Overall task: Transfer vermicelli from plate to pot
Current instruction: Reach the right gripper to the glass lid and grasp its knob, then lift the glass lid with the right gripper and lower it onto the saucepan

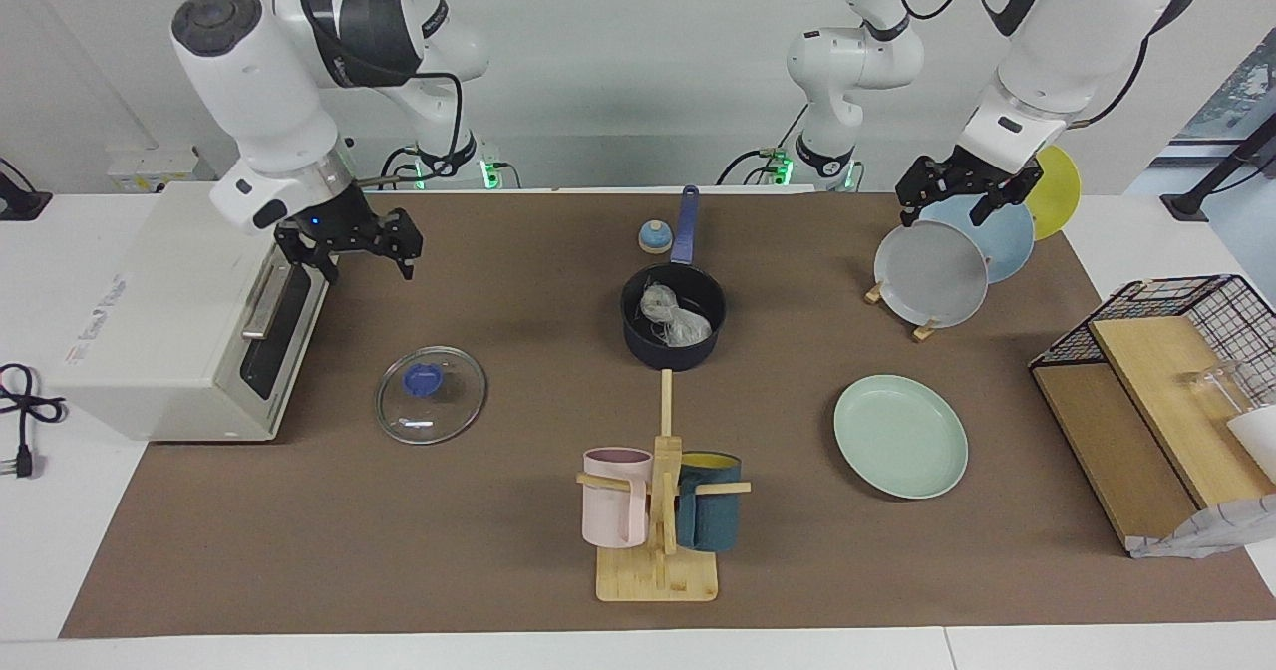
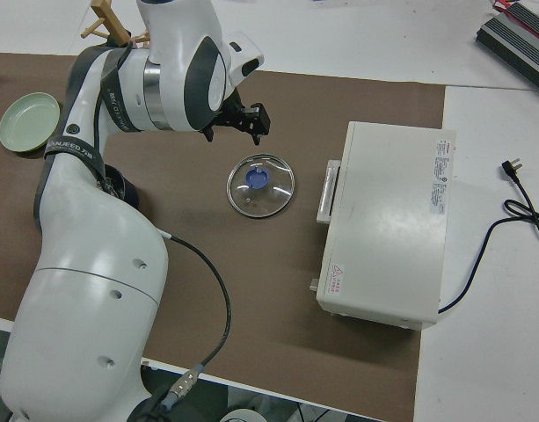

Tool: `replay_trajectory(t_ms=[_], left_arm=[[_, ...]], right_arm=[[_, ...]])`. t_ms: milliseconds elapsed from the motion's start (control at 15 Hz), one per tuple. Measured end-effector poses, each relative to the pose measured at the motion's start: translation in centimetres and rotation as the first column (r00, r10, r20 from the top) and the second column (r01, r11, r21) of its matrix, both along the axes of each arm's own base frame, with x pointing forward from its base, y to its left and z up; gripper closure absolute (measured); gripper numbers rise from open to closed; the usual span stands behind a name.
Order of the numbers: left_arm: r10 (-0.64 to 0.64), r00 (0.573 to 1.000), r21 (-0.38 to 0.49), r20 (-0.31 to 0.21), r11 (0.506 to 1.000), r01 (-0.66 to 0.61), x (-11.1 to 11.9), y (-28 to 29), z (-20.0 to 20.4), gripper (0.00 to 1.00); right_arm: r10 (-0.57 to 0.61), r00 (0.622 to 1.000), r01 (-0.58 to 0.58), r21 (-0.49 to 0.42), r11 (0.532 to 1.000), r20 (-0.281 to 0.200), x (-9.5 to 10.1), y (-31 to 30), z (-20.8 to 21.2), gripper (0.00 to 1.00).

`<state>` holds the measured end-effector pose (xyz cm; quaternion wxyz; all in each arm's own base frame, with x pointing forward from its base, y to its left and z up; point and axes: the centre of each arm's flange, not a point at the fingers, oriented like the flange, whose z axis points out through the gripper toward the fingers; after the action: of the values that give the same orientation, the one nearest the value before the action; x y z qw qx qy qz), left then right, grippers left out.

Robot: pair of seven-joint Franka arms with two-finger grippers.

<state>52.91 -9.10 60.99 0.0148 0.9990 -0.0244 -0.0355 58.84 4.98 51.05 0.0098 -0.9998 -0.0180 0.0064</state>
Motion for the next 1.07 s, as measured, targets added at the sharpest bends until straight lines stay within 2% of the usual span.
replay_trajectory(t_ms=[200, 333, 800, 1067], left_arm=[[0.0, 1.0, 0.0, 0.0, 1.0, 0.0, 0.0, 0.0, 0.0, 0.0], [0.0, 1.0, 0.0, 0.0, 1.0, 0.0, 0.0, 0.0, 0.0, 0.0], [0.0, 1.0, 0.0, 0.0, 1.0, 0.0, 0.0, 0.0, 0.0, 0.0], [0.0, 1.0, 0.0, 0.0, 1.0, 0.0, 0.0, 0.0, 0.0, 0.0]], right_arm=[[0.012, 0.999, -0.012, -0.005, 1.0, 0.04, 2.1, 0.5, -6.8, 0.0], [0.018, 0.998, -0.017, -0.008, 1.0, 0.052, 2.1, 0.7, -10.7, 0.0], [0.049, 0.999, -0.049, -0.019, 0.999, -0.016, 1.4, 0.7, -18.0, 0.0], [0.06, 0.998, -0.06, -0.021, 0.998, -0.032, 1.4, 0.7, -19.2, 0.0]])
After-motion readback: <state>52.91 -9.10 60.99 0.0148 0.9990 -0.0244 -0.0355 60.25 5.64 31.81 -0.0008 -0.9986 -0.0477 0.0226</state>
